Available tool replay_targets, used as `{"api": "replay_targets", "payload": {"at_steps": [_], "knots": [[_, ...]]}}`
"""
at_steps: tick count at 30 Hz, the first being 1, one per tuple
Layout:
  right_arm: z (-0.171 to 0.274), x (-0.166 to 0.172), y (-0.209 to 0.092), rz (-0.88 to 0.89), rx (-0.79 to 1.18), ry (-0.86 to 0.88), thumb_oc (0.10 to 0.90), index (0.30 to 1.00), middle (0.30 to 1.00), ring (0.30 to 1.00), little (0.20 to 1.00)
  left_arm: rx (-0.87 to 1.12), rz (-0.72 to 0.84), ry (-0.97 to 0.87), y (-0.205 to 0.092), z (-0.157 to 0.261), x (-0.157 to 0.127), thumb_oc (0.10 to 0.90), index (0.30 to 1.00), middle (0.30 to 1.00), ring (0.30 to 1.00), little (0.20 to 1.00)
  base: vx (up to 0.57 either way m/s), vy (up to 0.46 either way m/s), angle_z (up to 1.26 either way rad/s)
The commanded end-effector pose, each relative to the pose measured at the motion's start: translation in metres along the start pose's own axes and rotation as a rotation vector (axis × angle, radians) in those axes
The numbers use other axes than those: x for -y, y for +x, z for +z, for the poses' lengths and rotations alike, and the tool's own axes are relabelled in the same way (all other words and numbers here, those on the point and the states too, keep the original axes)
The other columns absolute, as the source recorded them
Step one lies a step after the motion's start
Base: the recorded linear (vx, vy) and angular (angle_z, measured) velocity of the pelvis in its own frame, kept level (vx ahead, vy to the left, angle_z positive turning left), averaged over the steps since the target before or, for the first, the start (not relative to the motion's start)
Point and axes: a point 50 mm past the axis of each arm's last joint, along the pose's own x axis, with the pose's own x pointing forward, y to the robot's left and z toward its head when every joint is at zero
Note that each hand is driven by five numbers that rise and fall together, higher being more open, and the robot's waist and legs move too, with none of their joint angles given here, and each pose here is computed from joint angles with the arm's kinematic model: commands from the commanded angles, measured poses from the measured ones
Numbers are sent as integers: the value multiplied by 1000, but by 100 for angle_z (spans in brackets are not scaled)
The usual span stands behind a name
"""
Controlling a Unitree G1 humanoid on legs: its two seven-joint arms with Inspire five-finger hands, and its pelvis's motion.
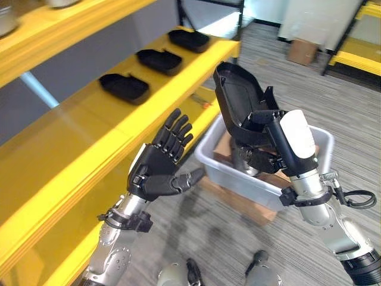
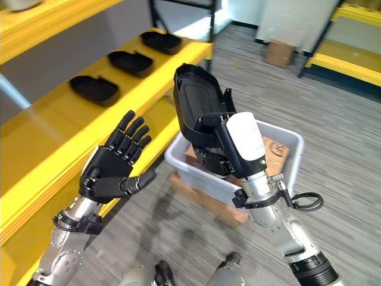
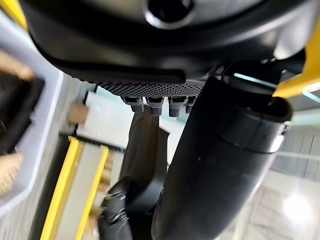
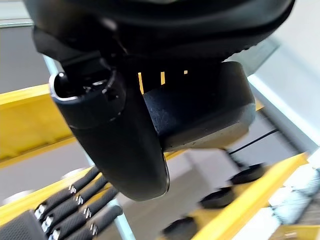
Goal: Move parts from the plastic box to the shelf.
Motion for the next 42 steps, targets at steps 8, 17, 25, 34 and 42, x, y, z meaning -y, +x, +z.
{"api": "replay_targets", "payload": {"at_steps": [8,17,25,34,42], "knots": [[39,38,39,-280,269,-57,400,300,300,300,300,210,-82,146,13,53,14,900,1000,1000,1000,1000,-131,192,41],[38,29,22,-145,303,-44,400,300,300,300,300,103,-79,92,-4,42,1,900,1000,1000,1000,1000,27,185,68],[49,16,17,17,382,3,400,300,300,300,300,74,-22,66,-11,35,3,900,1000,1000,1000,1000,268,-25,77],[47,3,26,57,390,-12,400,300,300,300,300,78,-34,28,-22,34,2,900,1000,1000,1000,1000,135,-103,53],[33,2,36,75,316,-69,400,300,300,300,300,67,-80,18,-11,30,6,900,1000,1000,1000,1000,97,135,104]]}}
